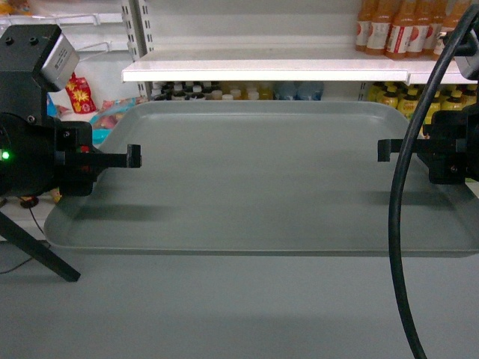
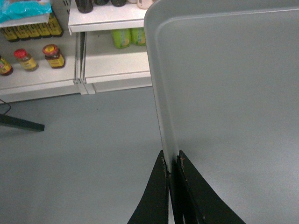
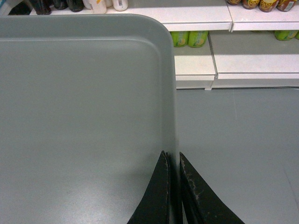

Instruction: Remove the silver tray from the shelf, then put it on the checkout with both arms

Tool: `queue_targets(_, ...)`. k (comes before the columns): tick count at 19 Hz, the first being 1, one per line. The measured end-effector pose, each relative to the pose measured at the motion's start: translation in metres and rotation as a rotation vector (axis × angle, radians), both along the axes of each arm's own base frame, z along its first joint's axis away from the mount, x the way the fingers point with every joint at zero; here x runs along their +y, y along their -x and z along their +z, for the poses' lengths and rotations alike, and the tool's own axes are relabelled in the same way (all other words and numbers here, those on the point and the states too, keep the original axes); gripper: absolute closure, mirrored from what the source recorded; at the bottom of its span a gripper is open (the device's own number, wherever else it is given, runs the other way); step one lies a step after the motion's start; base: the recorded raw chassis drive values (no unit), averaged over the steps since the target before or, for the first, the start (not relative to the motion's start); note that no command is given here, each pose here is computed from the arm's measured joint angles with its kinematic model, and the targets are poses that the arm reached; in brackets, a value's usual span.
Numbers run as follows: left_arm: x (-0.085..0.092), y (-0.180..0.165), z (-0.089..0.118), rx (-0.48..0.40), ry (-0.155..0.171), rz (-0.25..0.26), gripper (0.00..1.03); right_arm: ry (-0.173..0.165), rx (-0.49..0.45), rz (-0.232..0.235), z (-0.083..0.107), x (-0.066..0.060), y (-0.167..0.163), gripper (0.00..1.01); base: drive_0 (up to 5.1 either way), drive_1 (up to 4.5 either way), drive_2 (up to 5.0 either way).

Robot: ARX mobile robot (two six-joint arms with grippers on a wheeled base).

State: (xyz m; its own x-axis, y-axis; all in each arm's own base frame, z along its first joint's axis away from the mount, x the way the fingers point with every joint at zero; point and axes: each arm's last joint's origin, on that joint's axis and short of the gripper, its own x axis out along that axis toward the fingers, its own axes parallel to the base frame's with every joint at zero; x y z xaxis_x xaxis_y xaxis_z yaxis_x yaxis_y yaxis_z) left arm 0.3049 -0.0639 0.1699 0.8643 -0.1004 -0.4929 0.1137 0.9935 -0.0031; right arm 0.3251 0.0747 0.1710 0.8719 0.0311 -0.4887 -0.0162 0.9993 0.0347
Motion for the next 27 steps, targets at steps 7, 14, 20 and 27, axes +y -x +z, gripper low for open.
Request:
queue_targets(7, 0.0001, 0.0, 0.0, 0.0, 0.0, 0.0, 1.0, 0.0, 0.0, 0.0, 0.0, 0.0001, 0.0, 0.98, 0.1, -4.03, 4.3)
queue_targets(14, 0.0001, 0.0, -0.0002, 0.001, 0.0, -0.001, 1.0, -0.001, -0.003, 0.001, 0.0001, 0.0002, 0.0, 0.98, 0.0, -4.2, 4.2)
queue_targets(20, 0.0001, 0.0001, -0.0001, 0.0, 0.0, -0.001, 1.0, -0.002, -0.003, 0.003, 0.0003, 0.0005, -0.0001, 0.98, 0.0, -4.2, 4.2)
queue_targets(27, -0.0003, 0.0, 0.0001, -0.002, 0.001, -0.002, 1.0, -0.003, -0.006, 0.003, 0.0005, 0.0004, -0.0002, 0.98, 0.0, -4.16, 4.2)
